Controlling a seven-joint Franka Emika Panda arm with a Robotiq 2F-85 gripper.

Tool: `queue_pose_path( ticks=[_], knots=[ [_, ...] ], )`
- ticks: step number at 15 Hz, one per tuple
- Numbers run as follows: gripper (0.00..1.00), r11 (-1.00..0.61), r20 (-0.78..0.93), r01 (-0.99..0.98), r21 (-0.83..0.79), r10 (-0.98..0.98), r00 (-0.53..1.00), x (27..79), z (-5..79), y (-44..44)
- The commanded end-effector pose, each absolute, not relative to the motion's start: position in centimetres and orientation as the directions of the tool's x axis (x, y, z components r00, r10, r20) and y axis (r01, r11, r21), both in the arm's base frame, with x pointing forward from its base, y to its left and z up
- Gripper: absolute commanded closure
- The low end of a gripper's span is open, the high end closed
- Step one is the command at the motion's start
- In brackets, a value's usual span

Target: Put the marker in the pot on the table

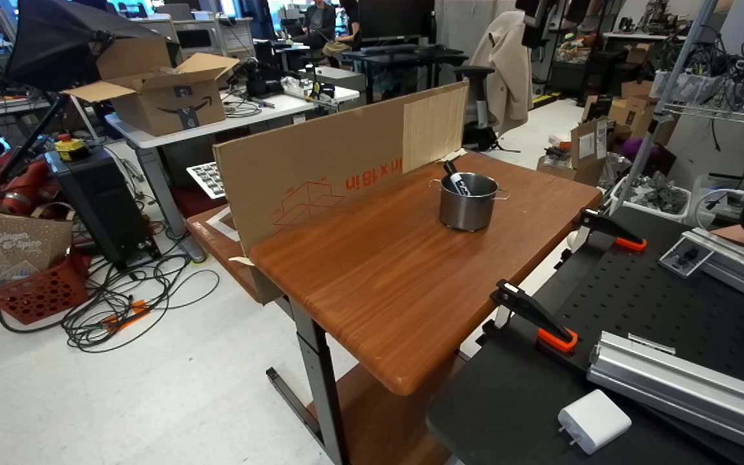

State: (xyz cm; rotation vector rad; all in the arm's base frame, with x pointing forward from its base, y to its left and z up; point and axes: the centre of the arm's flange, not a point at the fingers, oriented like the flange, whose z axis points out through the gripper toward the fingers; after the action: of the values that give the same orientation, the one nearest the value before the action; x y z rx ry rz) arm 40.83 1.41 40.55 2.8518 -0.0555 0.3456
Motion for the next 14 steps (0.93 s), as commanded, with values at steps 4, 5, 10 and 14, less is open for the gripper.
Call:
queue_pose_path(
  ticks=[4,5,10,14],
  knots=[
    [0.00,-0.971,0.265,-0.045,0.234,0.019,0.964,42.7,38.8,1.3],
    [0.00,-0.974,0.271,-0.031,0.224,0.032,0.962,43.1,38.2,1.2],
    [0.00,-0.985,0.281,0.033,0.168,0.080,0.956,45.4,34.2,1.9],
    [0.00,-0.988,0.271,0.071,0.136,0.106,0.957,48.1,31.1,2.7]
  ],
)
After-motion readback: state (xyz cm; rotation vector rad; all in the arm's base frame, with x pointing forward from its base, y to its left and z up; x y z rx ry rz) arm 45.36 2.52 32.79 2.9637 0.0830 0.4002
